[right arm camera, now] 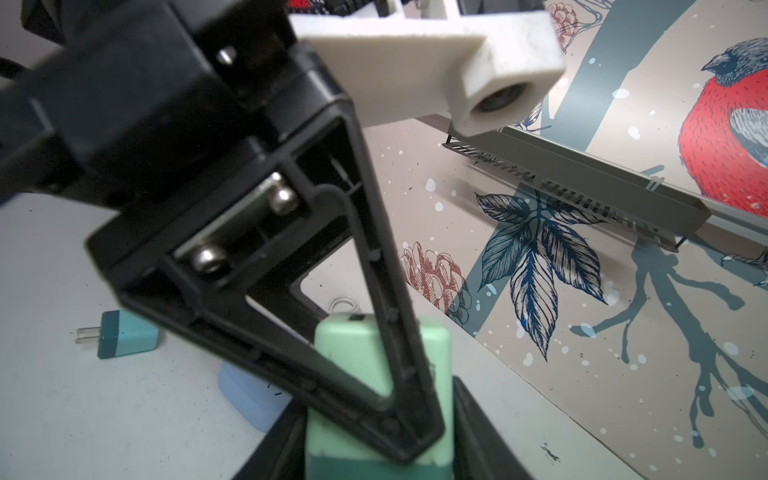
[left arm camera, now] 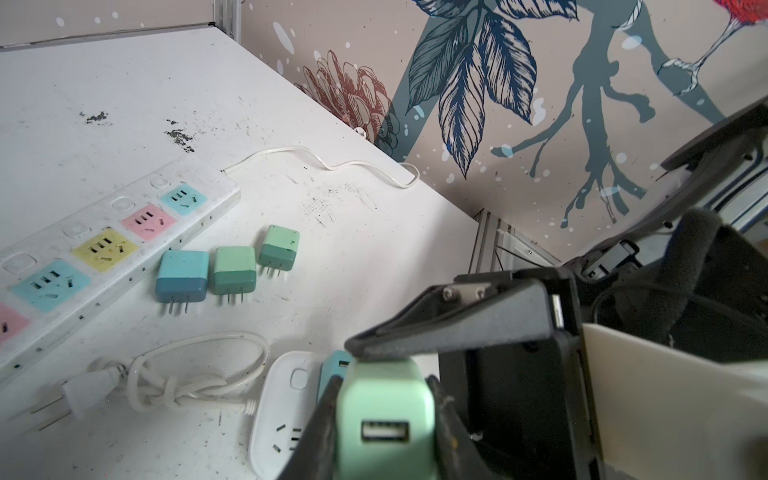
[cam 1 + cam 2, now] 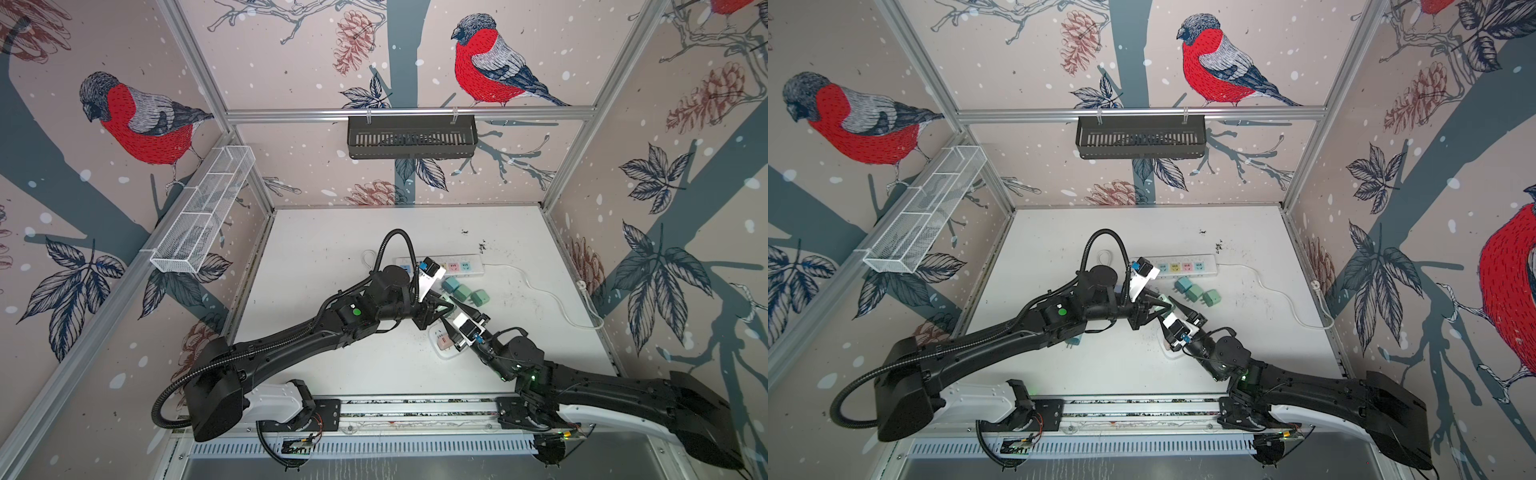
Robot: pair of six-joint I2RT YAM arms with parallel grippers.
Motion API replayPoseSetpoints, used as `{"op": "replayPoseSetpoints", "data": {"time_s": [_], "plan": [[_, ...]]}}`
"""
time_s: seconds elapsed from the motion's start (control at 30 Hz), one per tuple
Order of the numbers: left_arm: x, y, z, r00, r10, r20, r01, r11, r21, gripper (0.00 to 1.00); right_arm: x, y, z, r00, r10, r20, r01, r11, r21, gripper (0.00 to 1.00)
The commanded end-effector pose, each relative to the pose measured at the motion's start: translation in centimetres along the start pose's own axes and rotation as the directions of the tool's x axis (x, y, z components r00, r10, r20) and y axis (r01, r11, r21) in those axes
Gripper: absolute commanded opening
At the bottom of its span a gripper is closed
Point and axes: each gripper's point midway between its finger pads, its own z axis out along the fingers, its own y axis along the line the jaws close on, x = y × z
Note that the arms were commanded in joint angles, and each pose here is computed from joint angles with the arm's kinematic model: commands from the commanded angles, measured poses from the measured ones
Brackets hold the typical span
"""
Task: Insert the plug
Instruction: 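Close the left gripper on the light green adapter held by the right gripper, then open the right gripper and pull back while the left gripper holds the adapter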
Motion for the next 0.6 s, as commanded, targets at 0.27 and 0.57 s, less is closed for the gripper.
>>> {"op": "replayPoseSetpoints", "data": {"time_s": [0.27, 0.57], "plan": [[-2.4, 6.7, -4.8, 0.987, 0.066, 0.149, -0.016, 0.949, -0.316, 0.0, 0.0, -3.6, -0.8, 0.989, 0.14, 0.05, -0.145, 0.983, 0.109, 1.0], [-1.2, 9.7, -8.2, 0.944, 0.29, 0.155, -0.181, 0.853, -0.489, 0.0, 0.8, -6.1, -1.5, 0.974, 0.217, 0.065, -0.225, 0.957, 0.182, 1.0]]}}
